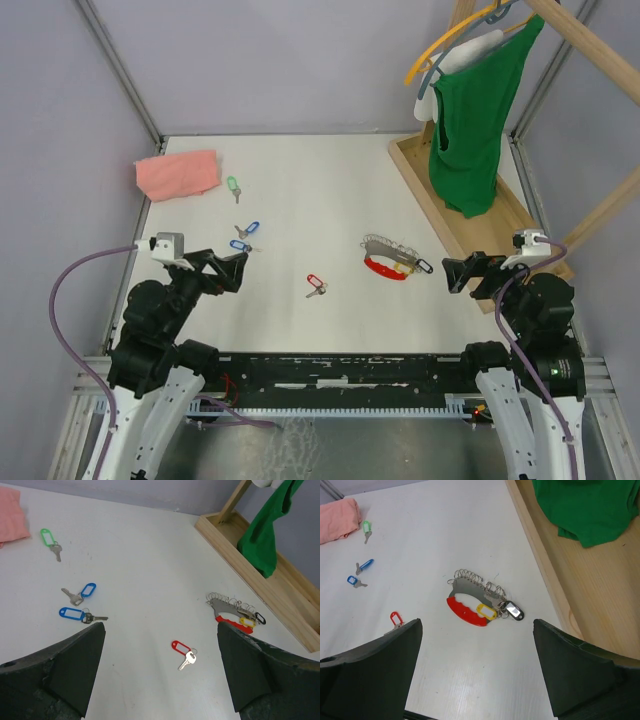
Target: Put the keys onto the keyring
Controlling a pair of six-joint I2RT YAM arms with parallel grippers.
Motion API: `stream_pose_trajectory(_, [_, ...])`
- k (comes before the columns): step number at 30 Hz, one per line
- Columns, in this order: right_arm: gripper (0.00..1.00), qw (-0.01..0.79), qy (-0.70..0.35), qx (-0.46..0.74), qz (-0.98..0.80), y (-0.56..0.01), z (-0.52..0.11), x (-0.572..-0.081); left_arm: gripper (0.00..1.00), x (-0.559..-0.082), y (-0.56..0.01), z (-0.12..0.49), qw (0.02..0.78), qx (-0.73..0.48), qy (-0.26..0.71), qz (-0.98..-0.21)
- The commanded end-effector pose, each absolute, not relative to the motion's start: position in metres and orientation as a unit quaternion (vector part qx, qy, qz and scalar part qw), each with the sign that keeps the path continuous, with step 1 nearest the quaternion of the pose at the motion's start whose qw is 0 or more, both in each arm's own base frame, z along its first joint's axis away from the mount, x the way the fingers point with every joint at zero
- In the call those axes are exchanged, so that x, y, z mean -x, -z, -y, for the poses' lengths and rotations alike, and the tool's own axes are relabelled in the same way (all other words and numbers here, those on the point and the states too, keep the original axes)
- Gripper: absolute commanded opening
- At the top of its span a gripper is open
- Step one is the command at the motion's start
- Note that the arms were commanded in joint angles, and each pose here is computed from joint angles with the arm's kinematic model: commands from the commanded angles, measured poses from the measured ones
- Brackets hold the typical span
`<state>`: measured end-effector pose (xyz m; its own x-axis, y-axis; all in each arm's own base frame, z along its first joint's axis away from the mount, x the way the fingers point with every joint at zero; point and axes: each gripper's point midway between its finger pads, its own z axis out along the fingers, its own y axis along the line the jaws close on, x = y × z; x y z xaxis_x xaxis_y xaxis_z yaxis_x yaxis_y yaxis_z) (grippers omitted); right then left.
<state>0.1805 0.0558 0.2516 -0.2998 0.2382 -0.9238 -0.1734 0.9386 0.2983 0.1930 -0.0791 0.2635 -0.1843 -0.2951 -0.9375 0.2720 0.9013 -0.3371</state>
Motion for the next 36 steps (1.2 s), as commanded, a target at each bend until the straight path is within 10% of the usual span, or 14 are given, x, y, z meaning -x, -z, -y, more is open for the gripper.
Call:
stream_pose_trajectory(1, [1.0, 0.597, -0.175, -0.013, -0.783, -0.258, -0.057, -0.186, 0.99, -0.195, -0.277, 0.088, 0.654, -0.026, 0.233, -0.72])
stream_pose_trajectory(21, [1.0, 0.502, -0.225, -0.015, -0.835, -0.209, -0.082, -0.227, 0.95, -0.22, -0.234, 0.156, 0.531, -0.029, 0.39, -0.752])
stream_pose_trajectory(36, [0.82, 0.405, -0.241, -0.057, -0.88, -0.126, -0.099, -0.298, 0.93, -0.264, -0.18, 0.2, 0.49, -0.039, 0.418, -0.764])
